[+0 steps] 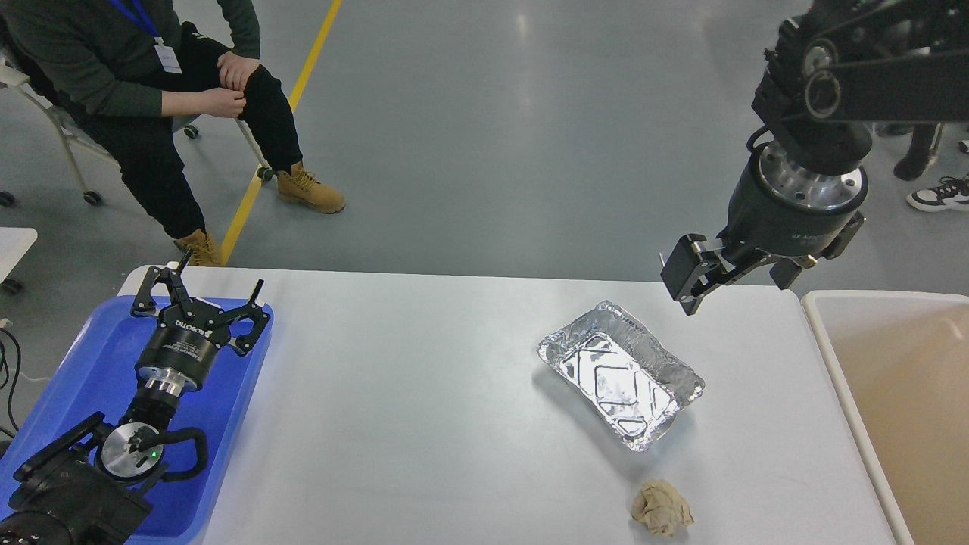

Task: Tidy desktop
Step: 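Move the right gripper back over the table toward the foil tray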

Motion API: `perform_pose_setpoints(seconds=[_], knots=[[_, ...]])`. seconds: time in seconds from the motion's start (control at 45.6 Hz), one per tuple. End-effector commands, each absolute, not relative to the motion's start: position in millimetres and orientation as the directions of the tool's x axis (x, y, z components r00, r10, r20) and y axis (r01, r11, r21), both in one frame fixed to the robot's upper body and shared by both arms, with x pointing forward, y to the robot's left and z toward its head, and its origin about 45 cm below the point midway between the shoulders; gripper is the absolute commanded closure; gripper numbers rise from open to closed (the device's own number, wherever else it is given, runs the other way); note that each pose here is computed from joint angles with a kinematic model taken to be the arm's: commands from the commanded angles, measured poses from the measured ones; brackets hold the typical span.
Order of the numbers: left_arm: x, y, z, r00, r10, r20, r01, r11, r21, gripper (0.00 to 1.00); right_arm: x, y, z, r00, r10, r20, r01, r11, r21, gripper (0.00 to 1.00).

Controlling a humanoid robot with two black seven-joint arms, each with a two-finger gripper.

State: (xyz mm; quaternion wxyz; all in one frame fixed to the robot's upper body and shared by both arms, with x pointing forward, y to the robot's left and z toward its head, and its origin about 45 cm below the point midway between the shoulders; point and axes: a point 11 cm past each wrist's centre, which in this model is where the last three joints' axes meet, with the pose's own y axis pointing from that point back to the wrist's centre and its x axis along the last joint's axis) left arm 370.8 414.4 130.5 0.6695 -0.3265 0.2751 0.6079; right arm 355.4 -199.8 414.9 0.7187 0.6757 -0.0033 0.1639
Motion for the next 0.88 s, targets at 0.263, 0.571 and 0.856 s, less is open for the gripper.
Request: perform_pose_setpoints(seconds=[0.263,0.571,0.856], knots=[[370.3,414.6,130.1,0.108,0.634,-0.765,-0.994,0.046,-0.102,0.01,338.5,-238.6,424.0,0.977,-0.050,0.205,-0.207,-0.029,0.978,0.00],[370.3,414.6,130.1,0.108,0.634,-0.765,-0.994,0.046,-0.102,0.01,335.1,-235.5,433.7,0.973,-0.044,0.225,-0.226,-0.032,0.974,0.00],[370.3,414.6,130.1,0.108,0.634,-0.765,-0.994,0.046,-0.102,0.01,334.2,-225.6,436.4,0.973,-0.005,0.231,-0.231,-0.042,0.972,0.00]])
